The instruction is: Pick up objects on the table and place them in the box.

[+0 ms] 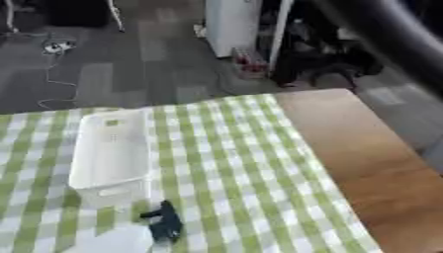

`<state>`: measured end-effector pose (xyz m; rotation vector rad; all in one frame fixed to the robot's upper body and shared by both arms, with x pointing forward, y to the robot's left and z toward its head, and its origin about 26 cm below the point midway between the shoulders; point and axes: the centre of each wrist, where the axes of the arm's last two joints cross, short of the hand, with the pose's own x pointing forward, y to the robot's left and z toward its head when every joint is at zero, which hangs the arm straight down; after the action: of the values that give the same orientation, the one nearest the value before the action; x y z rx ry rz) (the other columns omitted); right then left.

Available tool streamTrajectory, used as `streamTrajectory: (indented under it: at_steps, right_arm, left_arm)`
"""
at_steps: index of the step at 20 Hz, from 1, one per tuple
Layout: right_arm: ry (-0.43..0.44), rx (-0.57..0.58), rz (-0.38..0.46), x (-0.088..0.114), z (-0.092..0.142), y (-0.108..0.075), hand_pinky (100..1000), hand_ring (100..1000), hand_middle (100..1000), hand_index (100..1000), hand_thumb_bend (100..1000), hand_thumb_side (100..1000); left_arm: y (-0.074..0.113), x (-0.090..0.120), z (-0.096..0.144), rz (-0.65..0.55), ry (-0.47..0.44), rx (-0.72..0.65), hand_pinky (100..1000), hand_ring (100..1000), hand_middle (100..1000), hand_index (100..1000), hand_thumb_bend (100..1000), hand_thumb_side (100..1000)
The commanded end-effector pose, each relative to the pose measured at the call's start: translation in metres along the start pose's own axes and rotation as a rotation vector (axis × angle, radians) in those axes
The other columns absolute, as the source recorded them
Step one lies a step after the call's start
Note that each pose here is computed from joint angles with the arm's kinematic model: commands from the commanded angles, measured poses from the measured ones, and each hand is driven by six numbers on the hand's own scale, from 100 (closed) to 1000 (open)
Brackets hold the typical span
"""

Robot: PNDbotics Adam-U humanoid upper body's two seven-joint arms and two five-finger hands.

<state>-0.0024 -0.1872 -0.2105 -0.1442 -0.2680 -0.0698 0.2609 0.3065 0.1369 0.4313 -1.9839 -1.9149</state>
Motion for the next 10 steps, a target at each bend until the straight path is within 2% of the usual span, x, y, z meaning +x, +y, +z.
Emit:
streamTrajectory:
  at_steps: [1, 6, 10]
  right_arm:
    - [0.006, -0.007, -0.001, -0.0038, 0.0013, -0.0040, 612, 611, 541, 649, 100, 942]
    - [0.008, -0.004, 0.000, -0.0038, 0.0008, -0.0058, 613, 611, 541, 649, 100, 941]
    - [0.008, -0.002, 0.003, -0.0035, 0.0004, -0.0058, 613, 612, 541, 649, 100, 940]
  left_arm:
    - [0.0115, -0.0016, -0.0007, -0.054, -0.005, -0.057, 671, 636, 724, 841, 113, 1000]
    - [0.0119, -0.0013, -0.0042, -0.075, 0.017, -0.188, 697, 665, 739, 852, 123, 1000]
    - [0.0121, -0.0006, -0.0083, -0.072, 0.012, -0.239, 699, 674, 745, 862, 127, 1000]
